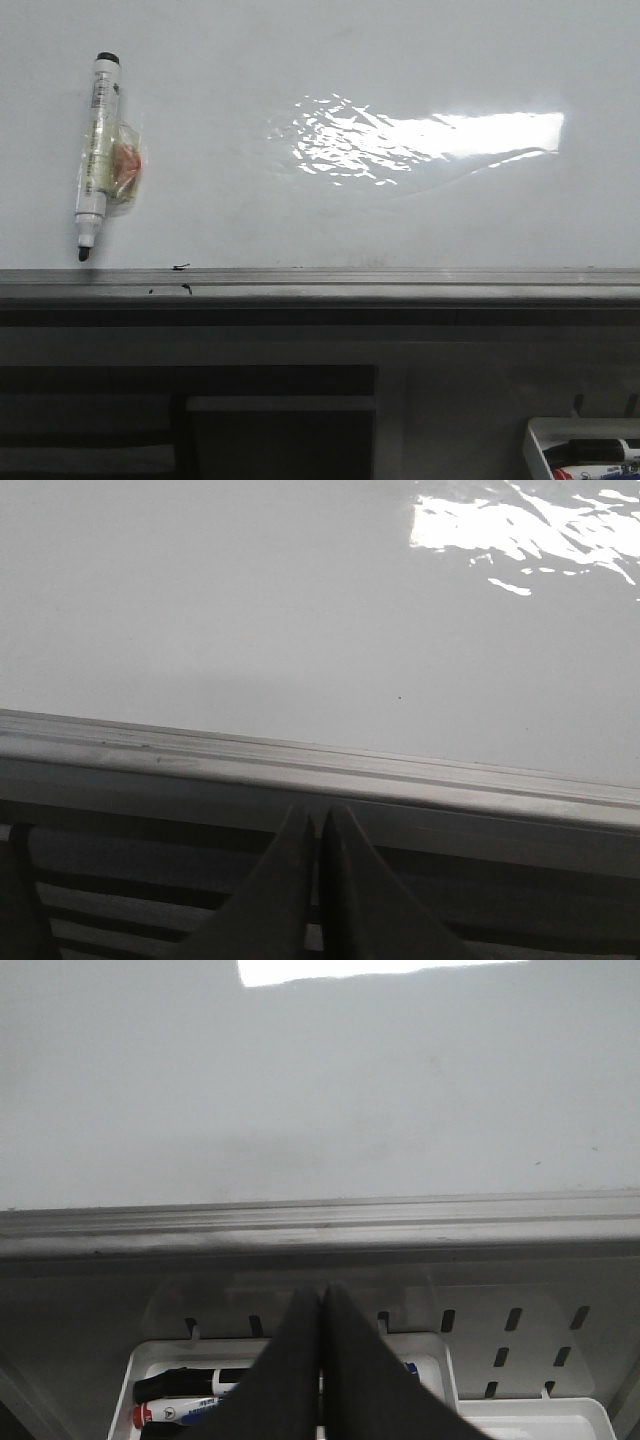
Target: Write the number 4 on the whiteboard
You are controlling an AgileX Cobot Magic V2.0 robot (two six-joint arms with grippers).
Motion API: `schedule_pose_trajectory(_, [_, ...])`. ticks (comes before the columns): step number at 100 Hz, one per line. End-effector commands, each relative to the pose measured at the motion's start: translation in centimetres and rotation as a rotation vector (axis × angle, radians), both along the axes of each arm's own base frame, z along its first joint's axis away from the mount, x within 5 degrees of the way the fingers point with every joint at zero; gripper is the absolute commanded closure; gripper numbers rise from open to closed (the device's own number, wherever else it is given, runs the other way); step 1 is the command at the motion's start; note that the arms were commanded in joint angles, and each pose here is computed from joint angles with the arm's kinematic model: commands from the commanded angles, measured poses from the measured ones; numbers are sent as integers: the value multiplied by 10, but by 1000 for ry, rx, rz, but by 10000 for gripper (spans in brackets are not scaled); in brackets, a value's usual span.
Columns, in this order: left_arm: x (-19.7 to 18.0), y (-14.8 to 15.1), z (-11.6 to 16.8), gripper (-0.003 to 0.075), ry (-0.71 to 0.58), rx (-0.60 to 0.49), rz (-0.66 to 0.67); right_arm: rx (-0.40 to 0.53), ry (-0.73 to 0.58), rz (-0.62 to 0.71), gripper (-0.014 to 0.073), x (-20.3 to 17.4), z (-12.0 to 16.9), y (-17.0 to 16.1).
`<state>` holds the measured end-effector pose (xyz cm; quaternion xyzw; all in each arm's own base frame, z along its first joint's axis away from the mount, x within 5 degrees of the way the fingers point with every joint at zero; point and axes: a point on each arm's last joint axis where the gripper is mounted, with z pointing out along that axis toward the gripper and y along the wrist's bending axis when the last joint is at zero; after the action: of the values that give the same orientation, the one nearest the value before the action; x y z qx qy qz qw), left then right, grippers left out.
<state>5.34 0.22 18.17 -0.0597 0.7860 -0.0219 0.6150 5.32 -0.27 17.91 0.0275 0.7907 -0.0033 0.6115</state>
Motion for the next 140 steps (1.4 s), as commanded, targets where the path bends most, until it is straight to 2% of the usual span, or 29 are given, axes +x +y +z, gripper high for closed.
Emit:
schedule_pose_trajectory(1, [0, 0, 1, 741, -70, -3, -1, -22, -13, -6, 657, 0, -6, -1])
schedule_pose_trajectory(81, [0, 0, 1, 741, -72, -3, -1, -22, -13, -6, 657, 0, -6, -1])
schedule_pose_trajectory(109, [0, 0, 4, 741, -97, 28, 1, -24, -13, -6, 657, 0, -6, -1])
schedule_pose_trajectory(140, [1, 1, 6, 741, -121, 44, 1, -36, -57, -4, 657, 1, -2, -1])
